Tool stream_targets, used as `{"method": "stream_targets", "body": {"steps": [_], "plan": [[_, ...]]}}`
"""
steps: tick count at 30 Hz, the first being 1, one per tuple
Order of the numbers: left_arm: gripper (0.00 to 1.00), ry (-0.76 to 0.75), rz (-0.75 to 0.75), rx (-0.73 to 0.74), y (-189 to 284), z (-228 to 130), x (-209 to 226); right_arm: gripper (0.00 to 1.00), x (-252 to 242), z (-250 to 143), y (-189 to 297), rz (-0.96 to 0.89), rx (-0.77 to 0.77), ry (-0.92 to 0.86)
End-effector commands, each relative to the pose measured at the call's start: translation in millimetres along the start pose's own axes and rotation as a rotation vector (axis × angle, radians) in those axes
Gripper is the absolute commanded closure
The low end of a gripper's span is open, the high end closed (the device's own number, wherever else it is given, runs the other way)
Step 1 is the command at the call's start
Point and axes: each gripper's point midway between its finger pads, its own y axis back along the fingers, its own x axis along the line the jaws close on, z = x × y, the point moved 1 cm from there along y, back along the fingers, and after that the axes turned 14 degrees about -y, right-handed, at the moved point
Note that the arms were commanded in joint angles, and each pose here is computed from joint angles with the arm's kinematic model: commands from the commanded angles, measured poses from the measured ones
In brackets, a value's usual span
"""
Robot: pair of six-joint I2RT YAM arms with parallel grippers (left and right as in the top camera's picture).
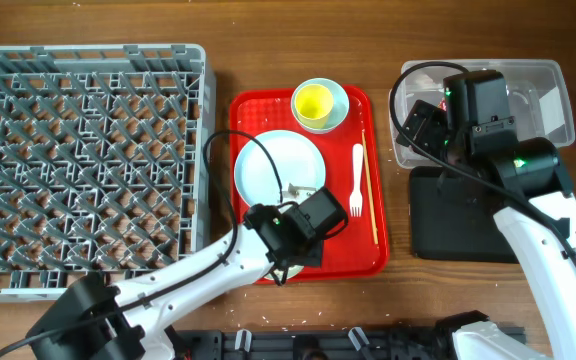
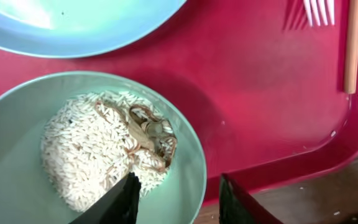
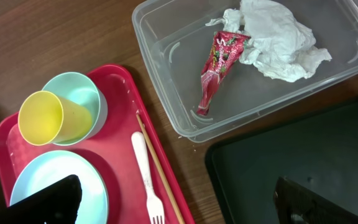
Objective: Sort waste into correct bins and load items into the dishwasher rack
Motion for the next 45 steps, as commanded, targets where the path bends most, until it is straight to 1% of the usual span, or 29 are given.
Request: {"method": "stream_targets", "body": {"steps": [1,5,7,9,12,14,17,21,24,25,29,31,33,35,38,41,45], "plan": [[0.59,-0.010,0.017,-0.016,-11.9,-9.1,-3.4,0.00,0.9,4.9,2.6,-0.003,-0.019,-0.006],[0.58,-0.049,0.067,-0.022,-18.8,-12.6,-3.2,0.00,0.9,4.9,2.6,-0.003,-0.019,-0.007],[0.59,-0.052,0.091,0.004,-27.6,-16.4,-0.4,0.00,0.9,4.9,2.6,-0.003,-0.019,-0.006],[0.71,-0.063,0.106,0.033,-34.4,-22.4,0.1,0.00,0.9,5.0,2.6,-0.003,-0.020,-0.006],[0.72,-0.073,0.084,0.008,-34.9,-18.8,-7.7,0.00,1.0,5.1,2.7,-0.003,-0.020,-0.006],[0.80,-0.073,0.083,0.006,-35.0,-18.4,-8.0,0.00,0.9,5.0,2.6,-0.003,-0.020,-0.006],[0.81,-0.073,0.083,0.006,-35.1,-18.4,-8.0,0.00,0.9,4.9,2.6,-0.003,-0.019,-0.007],[0.88,-0.072,0.081,0.003,-37.3,-17.3,-9.0,0.00,0.9,4.9,2.6,-0.003,-0.019,-0.007],[0.90,-0.074,0.089,0.015,-40.8,-19.2,-8.1,0.00,0.9,4.9,2.6,-0.003,-0.019,-0.006],[0.96,-0.075,0.092,0.019,-42.2,-20.0,-7.6,0.00,0.9,5.0,2.6,-0.003,-0.020,-0.007],[0.96,-0.076,0.096,0.024,-43.6,-20.6,-7.3,0.00,0.9,4.9,2.6,-0.003,-0.019,-0.006],[0.96,-0.114,0.087,0.015,-40.3,-17.5,-9.6,0.00,0.9,5.0,2.6,-0.003,-0.020,-0.006],[0.96,-0.161,0.077,-0.004,-29.4,-9.2,-14.3,0.00,0.9,5.0,2.5,-0.003,-0.019,-0.006],[0.96,-0.169,0.063,-0.037,-15.3,2.3,-21.2,0.00,0.9,5.0,2.6,-0.003,-0.020,-0.007],[0.96,-0.250,0.037,-0.078,1.6,17.6,-32.3,0.00,0.9,4.9,2.6,-0.003,-0.019,-0.006],[0.96,-0.253,0.035,-0.083,2.7,18.8,-33.1,0.00,1.0,5.1,2.6,-0.003,-0.020,-0.006],[0.96,-0.251,0.093,-0.119,3.9,25.8,-24.6,0.00,0.9,5.0,2.6,-0.003,-0.020,-0.006]]}}
